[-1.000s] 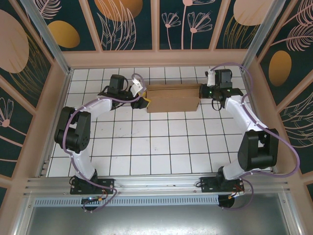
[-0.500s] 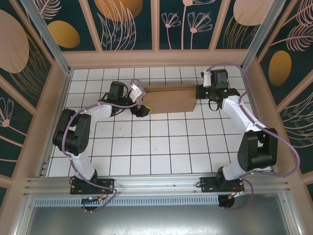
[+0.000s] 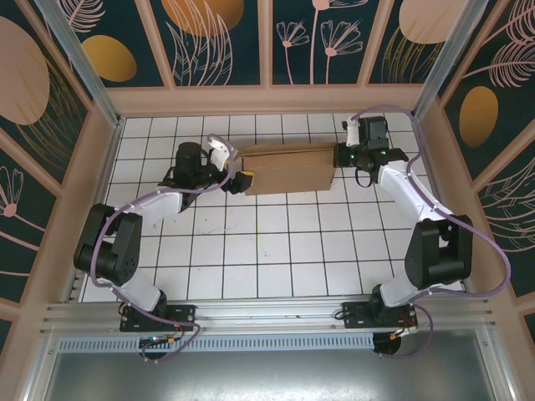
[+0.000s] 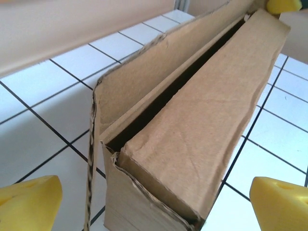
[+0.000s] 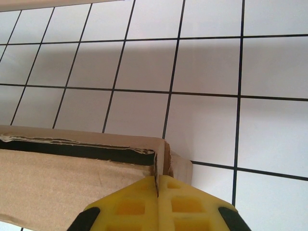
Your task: Fold the paper box
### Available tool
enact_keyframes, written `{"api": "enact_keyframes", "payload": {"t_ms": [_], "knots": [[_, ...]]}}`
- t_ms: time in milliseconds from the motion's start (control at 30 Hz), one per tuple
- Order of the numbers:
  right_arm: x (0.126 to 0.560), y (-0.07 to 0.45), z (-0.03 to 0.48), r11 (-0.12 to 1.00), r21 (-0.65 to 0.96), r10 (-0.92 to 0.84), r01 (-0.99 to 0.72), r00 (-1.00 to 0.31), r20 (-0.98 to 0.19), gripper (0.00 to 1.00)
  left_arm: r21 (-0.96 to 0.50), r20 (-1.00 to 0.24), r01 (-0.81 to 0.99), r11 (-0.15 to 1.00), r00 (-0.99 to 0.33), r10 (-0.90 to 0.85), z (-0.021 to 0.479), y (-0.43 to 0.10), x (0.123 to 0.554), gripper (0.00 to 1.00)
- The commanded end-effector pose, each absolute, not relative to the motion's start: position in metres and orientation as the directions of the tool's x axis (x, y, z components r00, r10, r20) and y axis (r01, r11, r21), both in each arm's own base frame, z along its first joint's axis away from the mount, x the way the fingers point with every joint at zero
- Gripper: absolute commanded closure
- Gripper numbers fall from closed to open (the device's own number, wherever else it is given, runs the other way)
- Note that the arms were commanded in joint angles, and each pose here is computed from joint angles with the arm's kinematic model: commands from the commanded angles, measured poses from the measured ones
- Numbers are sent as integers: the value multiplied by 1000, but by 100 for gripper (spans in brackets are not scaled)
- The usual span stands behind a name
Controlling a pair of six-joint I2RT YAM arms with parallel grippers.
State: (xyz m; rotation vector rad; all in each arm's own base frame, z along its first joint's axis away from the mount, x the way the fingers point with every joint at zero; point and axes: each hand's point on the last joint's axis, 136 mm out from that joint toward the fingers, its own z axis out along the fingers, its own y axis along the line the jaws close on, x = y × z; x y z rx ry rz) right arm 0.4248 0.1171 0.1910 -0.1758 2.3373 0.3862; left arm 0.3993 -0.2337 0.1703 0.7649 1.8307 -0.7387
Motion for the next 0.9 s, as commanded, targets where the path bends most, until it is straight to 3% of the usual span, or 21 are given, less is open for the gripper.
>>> {"api": "enact_keyframes", "payload": {"t_ms": [0, 233, 533, 867], "knots": [[406, 118, 155, 954, 218, -42, -206, -812, -582, 100, -140, -958, 724, 675, -272, 93, 198, -223, 399, 1], [408, 123, 156, 956, 201, -57, -212, -811, -582, 100, -278, -926, 498, 821, -368, -91, 222, -192, 406, 1], [411, 127, 154, 959, 197, -60, -206, -823, -565, 100, -242, -858, 406, 881, -514, 1, 234, -197, 406, 1], [406, 128, 153, 956, 199, -67, -216, -820, -568, 100, -211, -732, 340, 916, -676, 82, 220, -199, 409, 37]]}}
